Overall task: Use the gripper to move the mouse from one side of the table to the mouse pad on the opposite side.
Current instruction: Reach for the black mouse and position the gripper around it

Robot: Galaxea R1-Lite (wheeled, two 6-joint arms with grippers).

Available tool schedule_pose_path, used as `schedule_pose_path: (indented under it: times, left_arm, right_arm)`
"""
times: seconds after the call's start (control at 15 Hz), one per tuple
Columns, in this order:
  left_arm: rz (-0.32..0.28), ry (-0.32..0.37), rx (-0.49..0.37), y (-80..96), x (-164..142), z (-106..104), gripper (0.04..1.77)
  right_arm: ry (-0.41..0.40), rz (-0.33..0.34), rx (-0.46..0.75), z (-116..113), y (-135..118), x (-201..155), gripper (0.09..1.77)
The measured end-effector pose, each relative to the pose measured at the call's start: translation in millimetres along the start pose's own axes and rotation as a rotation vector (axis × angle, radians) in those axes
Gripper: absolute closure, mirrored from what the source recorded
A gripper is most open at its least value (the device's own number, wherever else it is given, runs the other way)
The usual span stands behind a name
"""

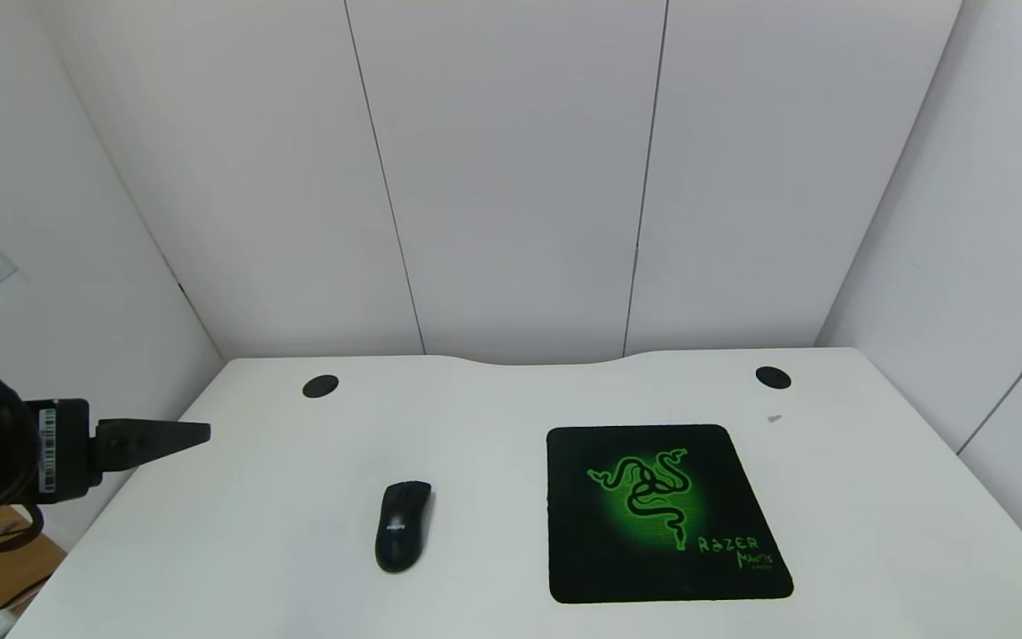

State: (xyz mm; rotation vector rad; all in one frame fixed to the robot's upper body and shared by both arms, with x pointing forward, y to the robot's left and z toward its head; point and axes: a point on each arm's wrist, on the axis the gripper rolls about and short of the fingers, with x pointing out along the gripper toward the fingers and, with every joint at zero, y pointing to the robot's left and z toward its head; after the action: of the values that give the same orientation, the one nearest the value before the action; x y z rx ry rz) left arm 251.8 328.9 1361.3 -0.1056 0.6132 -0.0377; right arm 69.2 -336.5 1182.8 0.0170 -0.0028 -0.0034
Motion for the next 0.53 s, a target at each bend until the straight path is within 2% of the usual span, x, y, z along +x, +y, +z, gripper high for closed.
schedule_pose_path:
  times: [0.27,0.4,0.53]
  left_arm:
    - [0.0,0.17,-0.073,-9.9,17.0,17.3,0.09]
    - [-0.002,0.236,-0.104,-20.6,28.9,25.4,0.09]
    - [0.023,0.286,-0.108,-32.0,42.5,30.9,0.09]
  right_arm:
    - [0.0,0.0,0.0,0.0,0.0,0.0,0.15]
    - [0.0,0.0,0.0,0.0,0.0,0.0,0.15]
    - [0.0,0.0,0.0,0.0,0.0,0.0,0.15]
